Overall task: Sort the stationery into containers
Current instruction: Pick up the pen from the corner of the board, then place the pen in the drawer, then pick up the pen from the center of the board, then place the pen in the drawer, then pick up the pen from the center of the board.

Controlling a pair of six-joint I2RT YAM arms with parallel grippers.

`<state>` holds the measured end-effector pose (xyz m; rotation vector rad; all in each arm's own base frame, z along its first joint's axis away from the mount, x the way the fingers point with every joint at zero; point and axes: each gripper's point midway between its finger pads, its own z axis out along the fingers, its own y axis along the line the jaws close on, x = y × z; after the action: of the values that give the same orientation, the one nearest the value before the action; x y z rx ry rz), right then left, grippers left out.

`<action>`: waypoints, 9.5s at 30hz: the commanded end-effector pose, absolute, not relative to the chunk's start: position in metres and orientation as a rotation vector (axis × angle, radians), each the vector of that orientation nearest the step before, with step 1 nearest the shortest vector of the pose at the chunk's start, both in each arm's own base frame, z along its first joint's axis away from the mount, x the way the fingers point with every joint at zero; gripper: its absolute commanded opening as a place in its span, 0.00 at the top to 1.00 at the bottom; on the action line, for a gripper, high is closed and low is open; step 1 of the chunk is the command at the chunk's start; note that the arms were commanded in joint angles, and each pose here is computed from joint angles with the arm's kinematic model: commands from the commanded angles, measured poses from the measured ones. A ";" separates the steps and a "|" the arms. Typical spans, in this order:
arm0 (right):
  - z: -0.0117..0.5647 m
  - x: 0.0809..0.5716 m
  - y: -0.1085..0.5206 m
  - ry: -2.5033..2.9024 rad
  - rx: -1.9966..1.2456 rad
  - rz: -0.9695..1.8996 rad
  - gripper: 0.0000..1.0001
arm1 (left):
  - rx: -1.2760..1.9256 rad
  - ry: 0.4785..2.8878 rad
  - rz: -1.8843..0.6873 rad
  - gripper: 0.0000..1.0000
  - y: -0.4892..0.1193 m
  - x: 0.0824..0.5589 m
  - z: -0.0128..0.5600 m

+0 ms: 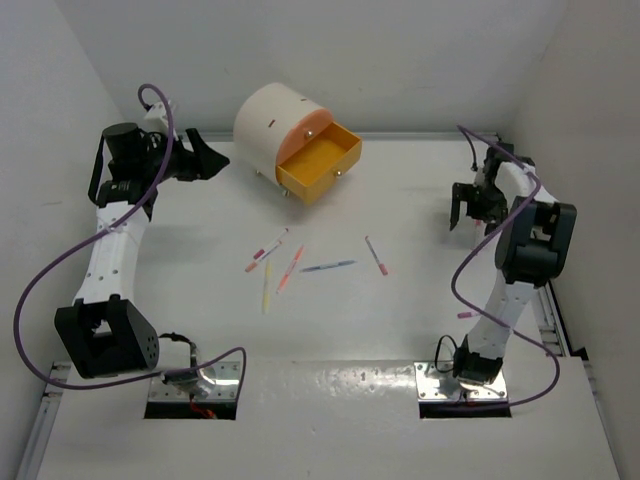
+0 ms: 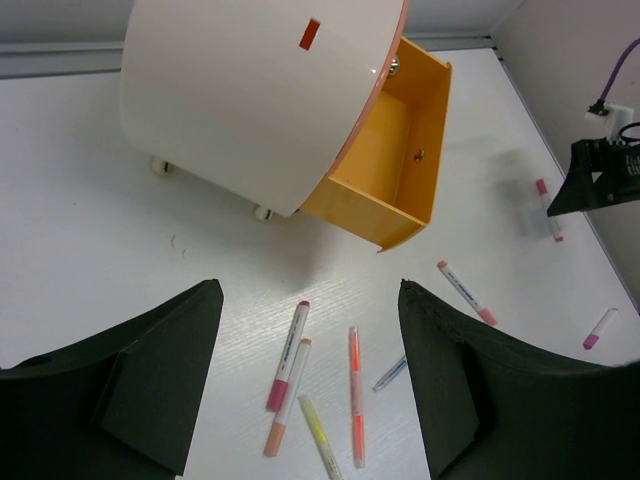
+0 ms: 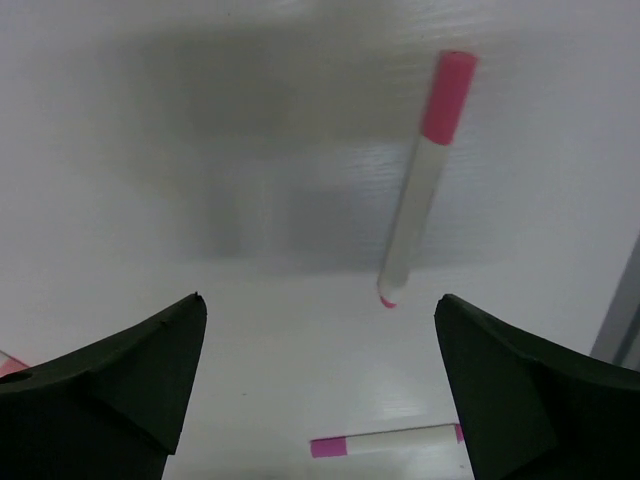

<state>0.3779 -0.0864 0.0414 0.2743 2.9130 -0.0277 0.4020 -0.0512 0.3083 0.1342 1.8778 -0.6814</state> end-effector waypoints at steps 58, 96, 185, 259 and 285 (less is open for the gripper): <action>-0.015 0.351 -0.195 3.006 0.150 -0.127 0.49 | 0.243 1.794 -0.782 0.25 -0.088 0.407 0.348; 0.046 0.380 0.006 2.944 -0.197 0.496 1.00 | 0.241 1.790 -0.743 0.25 -0.078 0.400 0.351; 0.182 0.275 -0.040 2.542 0.364 0.491 0.55 | 0.969 2.549 -0.105 0.53 -0.116 0.326 0.042; 0.137 0.198 -0.100 2.876 -0.435 0.018 0.59 | 0.883 1.847 -0.369 0.38 -0.266 0.503 0.310; 0.040 0.148 -0.118 2.700 -1.673 0.057 0.50 | 1.031 1.687 -0.658 0.38 -0.287 0.410 0.382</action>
<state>0.1397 -0.1115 0.0530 -1.5779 2.7904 0.1233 0.4204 -0.2853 0.3628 1.0292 1.7318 -0.6479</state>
